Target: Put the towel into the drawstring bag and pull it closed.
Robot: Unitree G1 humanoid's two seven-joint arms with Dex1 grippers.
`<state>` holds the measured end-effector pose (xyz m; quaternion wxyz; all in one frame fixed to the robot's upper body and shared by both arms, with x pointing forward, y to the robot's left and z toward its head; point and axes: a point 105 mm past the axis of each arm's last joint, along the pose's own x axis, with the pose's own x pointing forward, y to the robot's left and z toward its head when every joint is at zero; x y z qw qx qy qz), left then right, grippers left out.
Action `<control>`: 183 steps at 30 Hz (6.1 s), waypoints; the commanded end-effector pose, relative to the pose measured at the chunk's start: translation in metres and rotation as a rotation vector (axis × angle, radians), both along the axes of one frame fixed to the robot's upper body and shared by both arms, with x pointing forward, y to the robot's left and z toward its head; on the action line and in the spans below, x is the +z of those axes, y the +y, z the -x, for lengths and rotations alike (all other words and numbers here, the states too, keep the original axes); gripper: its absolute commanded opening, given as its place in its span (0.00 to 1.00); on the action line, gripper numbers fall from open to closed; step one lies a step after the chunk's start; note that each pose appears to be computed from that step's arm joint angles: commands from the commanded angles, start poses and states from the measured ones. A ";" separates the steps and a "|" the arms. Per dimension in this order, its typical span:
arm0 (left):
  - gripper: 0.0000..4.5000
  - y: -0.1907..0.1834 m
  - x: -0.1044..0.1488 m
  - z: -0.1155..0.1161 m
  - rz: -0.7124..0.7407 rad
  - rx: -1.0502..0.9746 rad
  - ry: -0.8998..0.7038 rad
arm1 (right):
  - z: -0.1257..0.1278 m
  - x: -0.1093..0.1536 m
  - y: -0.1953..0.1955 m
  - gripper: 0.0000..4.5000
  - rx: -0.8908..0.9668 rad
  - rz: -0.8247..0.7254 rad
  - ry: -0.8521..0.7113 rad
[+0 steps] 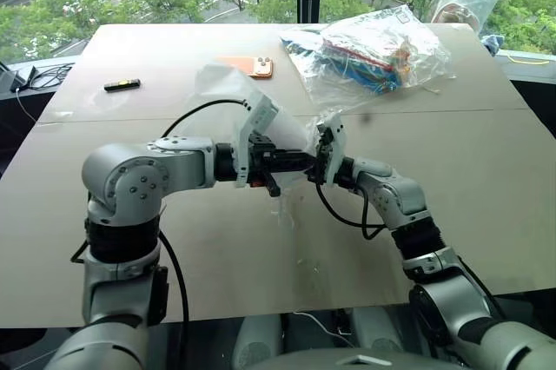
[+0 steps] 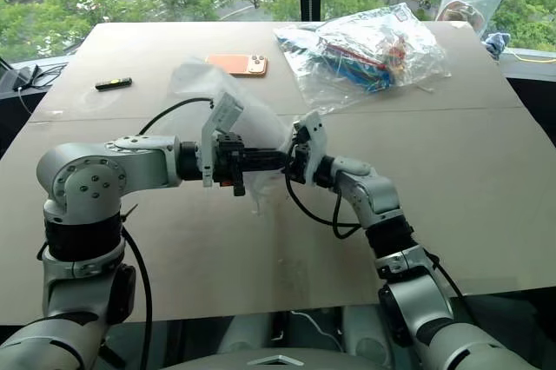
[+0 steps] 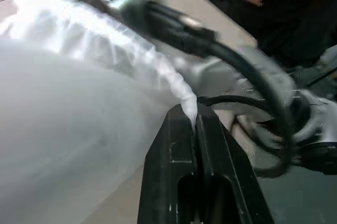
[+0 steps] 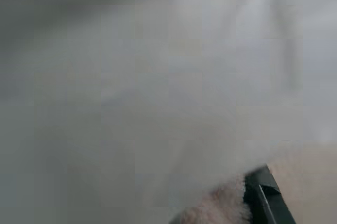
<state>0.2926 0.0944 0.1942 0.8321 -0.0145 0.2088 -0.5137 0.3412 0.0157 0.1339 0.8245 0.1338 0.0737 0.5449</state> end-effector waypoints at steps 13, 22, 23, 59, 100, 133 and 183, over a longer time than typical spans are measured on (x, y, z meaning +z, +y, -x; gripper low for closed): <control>0.00 -0.013 0.011 -0.062 -0.274 -0.372 -0.734 | 0.053 0.021 -0.098 1.00 -0.302 0.339 -0.231; 0.00 -0.020 0.013 -0.071 -0.364 -0.453 -0.883 | 0.016 0.013 -0.130 1.00 -0.589 0.476 -0.233; 0.00 -0.021 0.012 -0.070 -0.363 -0.450 -0.887 | 0.012 0.017 -0.128 1.00 -0.605 0.424 -0.202; 0.00 -0.021 0.016 -0.054 -0.340 -0.352 -0.902 | -0.021 0.005 -0.129 1.00 -0.594 0.493 -0.088; 0.76 0.091 -0.040 0.001 0.160 0.248 -0.036 | 0.030 0.055 -0.121 0.00 -0.631 0.287 -0.045; 0.76 0.087 -0.078 -0.026 0.093 0.474 0.118 | 0.033 0.043 -0.133 0.00 -0.620 0.356 -0.028; 0.02 0.115 -0.047 -0.073 -0.122 0.687 -0.340 | 0.016 0.062 -0.172 0.00 -0.864 0.344 -0.109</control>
